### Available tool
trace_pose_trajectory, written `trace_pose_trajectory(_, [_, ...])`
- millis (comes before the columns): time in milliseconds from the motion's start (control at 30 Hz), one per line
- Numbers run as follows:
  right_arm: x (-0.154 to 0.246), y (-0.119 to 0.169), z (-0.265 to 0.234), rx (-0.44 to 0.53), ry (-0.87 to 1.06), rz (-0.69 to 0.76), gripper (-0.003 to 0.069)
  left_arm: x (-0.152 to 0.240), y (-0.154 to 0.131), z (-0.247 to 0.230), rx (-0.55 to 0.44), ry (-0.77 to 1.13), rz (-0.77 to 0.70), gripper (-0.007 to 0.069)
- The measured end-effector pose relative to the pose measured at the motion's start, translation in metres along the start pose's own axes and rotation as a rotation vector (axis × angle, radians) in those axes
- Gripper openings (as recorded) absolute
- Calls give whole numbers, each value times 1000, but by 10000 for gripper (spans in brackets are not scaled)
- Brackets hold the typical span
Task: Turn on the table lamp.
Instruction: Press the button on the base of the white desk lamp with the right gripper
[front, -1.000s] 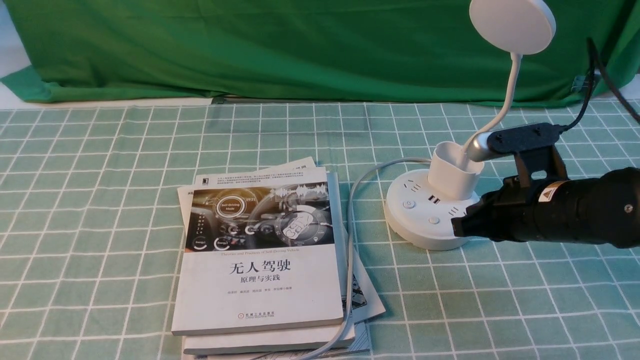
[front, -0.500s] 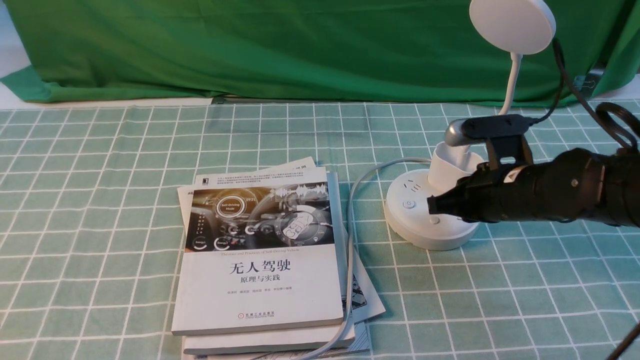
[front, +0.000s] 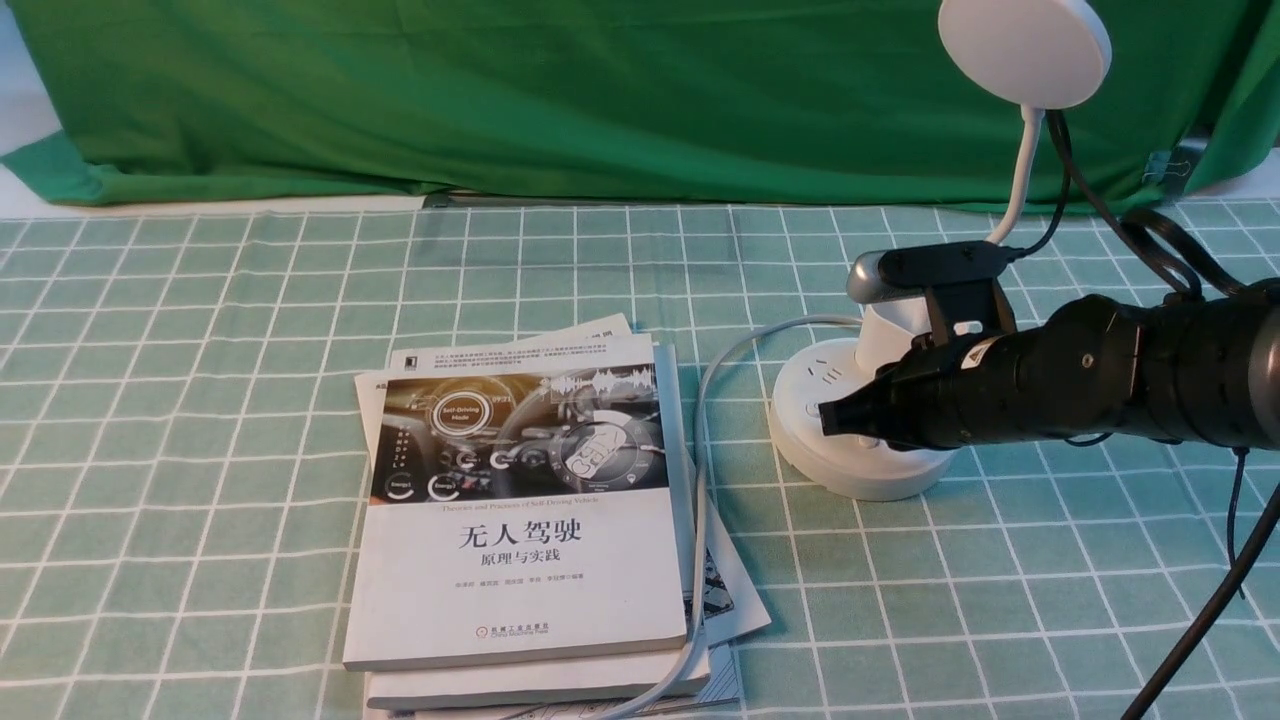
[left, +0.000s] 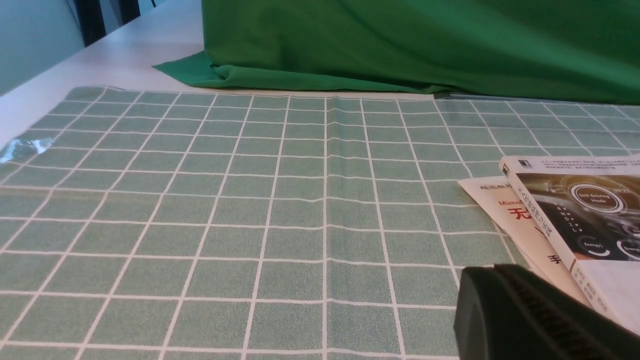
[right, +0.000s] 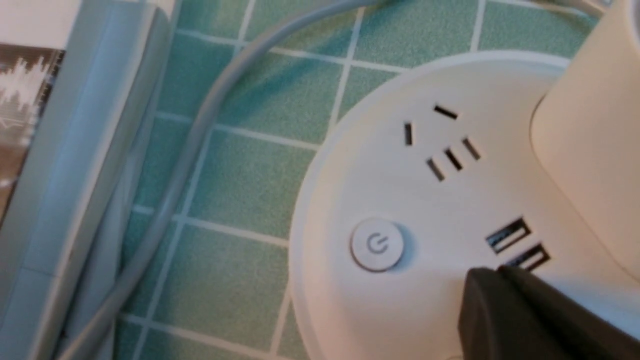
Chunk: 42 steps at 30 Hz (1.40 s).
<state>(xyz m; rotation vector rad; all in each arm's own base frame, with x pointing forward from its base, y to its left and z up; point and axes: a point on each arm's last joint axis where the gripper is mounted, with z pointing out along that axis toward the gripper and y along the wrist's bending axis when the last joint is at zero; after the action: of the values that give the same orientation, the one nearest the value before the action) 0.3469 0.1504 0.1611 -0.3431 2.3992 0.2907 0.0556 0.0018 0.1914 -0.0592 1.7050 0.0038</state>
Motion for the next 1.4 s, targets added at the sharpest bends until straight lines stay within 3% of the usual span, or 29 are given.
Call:
trace_pose_trajectory(533, [-9, 4, -19, -27, 2, -64, 29, 0, 0, 0, 0, 0, 0, 21])
trace_pose_trajectory(1400, [2, 4, -4, -36, 90, -78, 30, 0, 0, 0, 0, 0, 0, 21])
